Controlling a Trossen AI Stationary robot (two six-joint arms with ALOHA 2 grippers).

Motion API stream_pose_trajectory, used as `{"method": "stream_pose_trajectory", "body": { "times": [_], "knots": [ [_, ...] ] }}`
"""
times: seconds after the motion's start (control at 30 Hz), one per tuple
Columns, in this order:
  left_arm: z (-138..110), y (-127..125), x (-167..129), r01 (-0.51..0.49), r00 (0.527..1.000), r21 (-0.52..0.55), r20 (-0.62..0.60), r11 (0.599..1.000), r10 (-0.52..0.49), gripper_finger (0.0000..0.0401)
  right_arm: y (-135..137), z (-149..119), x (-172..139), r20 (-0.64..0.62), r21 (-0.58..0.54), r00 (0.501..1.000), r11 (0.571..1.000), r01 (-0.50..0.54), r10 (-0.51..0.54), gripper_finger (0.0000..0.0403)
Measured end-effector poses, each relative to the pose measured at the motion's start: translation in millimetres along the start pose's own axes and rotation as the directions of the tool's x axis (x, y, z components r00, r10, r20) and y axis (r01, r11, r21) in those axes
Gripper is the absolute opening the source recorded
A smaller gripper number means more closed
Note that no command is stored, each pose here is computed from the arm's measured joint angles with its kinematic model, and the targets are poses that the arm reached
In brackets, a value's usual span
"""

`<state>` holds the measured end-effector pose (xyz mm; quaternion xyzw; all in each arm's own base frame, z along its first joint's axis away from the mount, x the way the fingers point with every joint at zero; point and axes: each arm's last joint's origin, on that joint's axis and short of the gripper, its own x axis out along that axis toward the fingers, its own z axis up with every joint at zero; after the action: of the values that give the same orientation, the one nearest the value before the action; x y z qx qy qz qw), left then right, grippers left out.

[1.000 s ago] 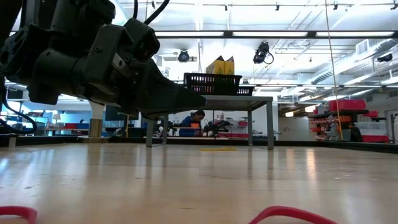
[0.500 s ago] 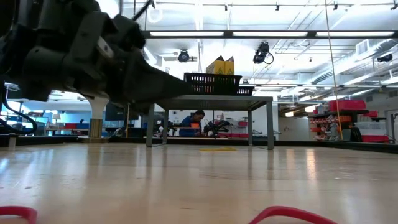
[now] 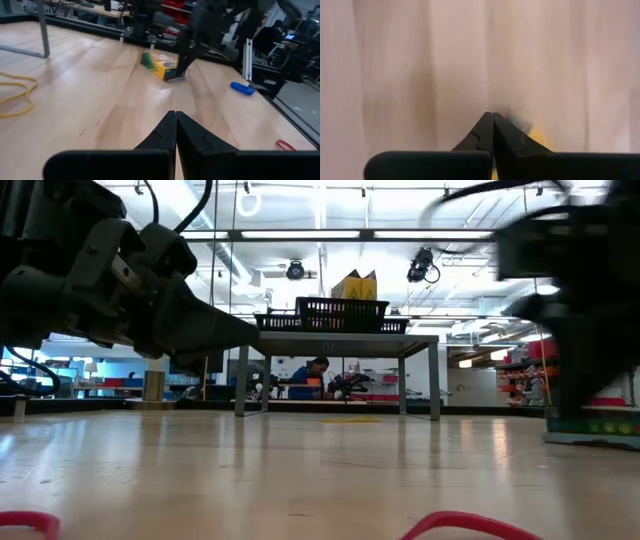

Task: Pick & Place Office Desk Supplies
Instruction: Put the crayon box into the bottom black basket on the shelf

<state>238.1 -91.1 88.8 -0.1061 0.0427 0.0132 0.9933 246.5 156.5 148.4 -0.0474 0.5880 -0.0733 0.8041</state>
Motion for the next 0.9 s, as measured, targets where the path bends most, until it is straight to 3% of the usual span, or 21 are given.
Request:
{"method": "stream_pose_trajectory", "body": {
  "times": [0.23, 0.33, 0.47, 0.57, 0.77, 0.9],
  "knots": [
    [1, -2, 2, 0.005, 1.0, 0.027, 0.01, 1.0, -0.006, 0.0007, -34, 50, 13, 0.232, -0.026, 0.972, 0.999, -0.038, 0.043, 0.0002],
    [1, -2, 2, 0.005, 1.0, 0.029, 0.007, 1.0, -0.005, 0.0007, -40, 58, 12, 0.248, -0.017, 0.964, 0.996, -0.09, 0.092, 0.0002],
    [0, -1, 2, 0.003, 1.0, 0.033, -0.009, 0.999, -0.003, 0.0007, -30, 46, 1, 0.075, 0.037, 0.989, 0.99, -0.134, 0.131, 0.0005],
    [-1, -1, 2, 0.009, 1.0, 0.038, -0.016, 0.999, -0.008, 0.0007, -18, 29, -12, -0.082, 0.134, 0.99, 0.986, -0.103, 0.115, 0.0006],
    [-1, -1, 3, 0.01, 1.0, 0.038, -0.016, 0.999, -0.009, 0.0007, 9, -15, -25, -0.34, 0.295, 0.931, 0.955, -0.033, 0.137, 0.0003],
    [-1, -1, 3, 0.02, 1.0, 0.019, -0.021, 1.0, -0.02, 0.0007, 11, -42, -18, -0.434, 0.369, 0.895, 0.927, 0.072, 0.103, 0.0003]
  ]
}}
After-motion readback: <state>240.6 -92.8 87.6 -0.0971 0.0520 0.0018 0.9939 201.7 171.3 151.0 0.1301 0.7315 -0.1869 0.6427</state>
